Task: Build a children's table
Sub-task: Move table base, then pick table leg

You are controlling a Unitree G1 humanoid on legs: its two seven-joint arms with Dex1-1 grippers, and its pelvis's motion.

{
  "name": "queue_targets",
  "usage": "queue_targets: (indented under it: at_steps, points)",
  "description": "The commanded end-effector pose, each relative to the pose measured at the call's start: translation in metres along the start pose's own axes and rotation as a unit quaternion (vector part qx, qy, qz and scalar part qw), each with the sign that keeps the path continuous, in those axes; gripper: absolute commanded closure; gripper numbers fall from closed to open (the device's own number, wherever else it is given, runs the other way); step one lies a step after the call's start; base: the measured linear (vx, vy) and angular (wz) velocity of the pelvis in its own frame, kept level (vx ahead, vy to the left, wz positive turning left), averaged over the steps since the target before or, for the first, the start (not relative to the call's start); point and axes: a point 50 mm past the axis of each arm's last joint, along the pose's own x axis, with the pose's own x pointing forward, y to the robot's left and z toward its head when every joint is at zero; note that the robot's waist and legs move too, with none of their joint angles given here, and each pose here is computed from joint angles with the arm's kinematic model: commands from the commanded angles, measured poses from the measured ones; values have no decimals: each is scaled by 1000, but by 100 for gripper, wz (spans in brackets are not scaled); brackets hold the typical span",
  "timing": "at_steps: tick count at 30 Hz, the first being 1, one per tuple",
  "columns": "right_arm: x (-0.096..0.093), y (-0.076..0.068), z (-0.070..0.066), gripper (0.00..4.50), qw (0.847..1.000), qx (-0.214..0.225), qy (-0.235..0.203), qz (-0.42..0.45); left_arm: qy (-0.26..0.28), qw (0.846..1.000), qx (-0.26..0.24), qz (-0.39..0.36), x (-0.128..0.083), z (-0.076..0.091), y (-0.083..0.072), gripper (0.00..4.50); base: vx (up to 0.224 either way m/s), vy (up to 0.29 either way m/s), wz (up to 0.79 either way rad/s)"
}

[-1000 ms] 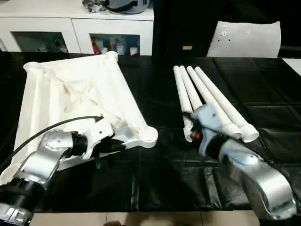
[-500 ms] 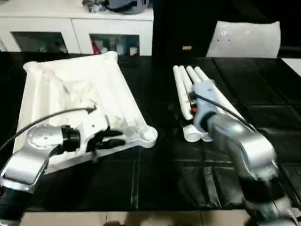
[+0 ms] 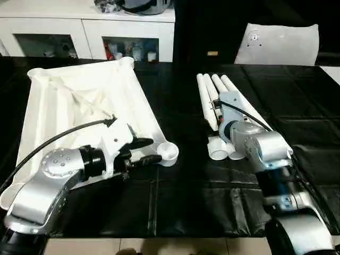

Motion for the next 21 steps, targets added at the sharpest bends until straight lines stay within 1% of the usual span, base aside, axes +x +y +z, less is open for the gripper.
queue_targets:
  at_steps: [1, 2, 5, 6, 9, 13, 15, 17, 21]
  points:
    - [3, 1, 5, 0, 1000, 13, -6, 4, 10, 1000, 11, 8, -2, 3, 0, 152, 0, 0, 0]
    - [5, 2, 6, 0, 1000, 16, -5, 9, 12, 1000, 12, 9, -2, 3, 0, 139, 0, 0, 0]
    - [10, 6, 6, 0, 1000, 21, 5, 20, 25, 999, 26, 10, -3, 3, -1, 139, 0, 0, 0]
    - [12, 6, 6, 0, 1000, 18, 5, 13, 21, 1000, 16, 10, -2, 3, -2, 139, 0, 0, 0]
    - [15, 6, 5, 0, 1000, 14, 13, 9, 22, 1000, 16, 9, -3, 4, -3, 139, 0, 0, 0]
    - [17, 5, 0, 0, 999, 23, 30, 4, 31, 999, 16, 7, -4, 2, -4, 139, 0, 0, 0]
    - [20, 7, -5, 0, 998, 28, 51, 5, 33, 999, 12, 8, -4, 2, -5, 139, 0, 0, 0]
    - [20, 8, -6, 0, 998, 27, 58, 5, 33, 999, 12, 7, -5, 2, -5, 139, 0, 0, 0]
    - [23, 8, -13, 0, 995, 43, 91, 10, 40, 999, 15, 5, -5, 2, -5, 139, 0, 0, 0]
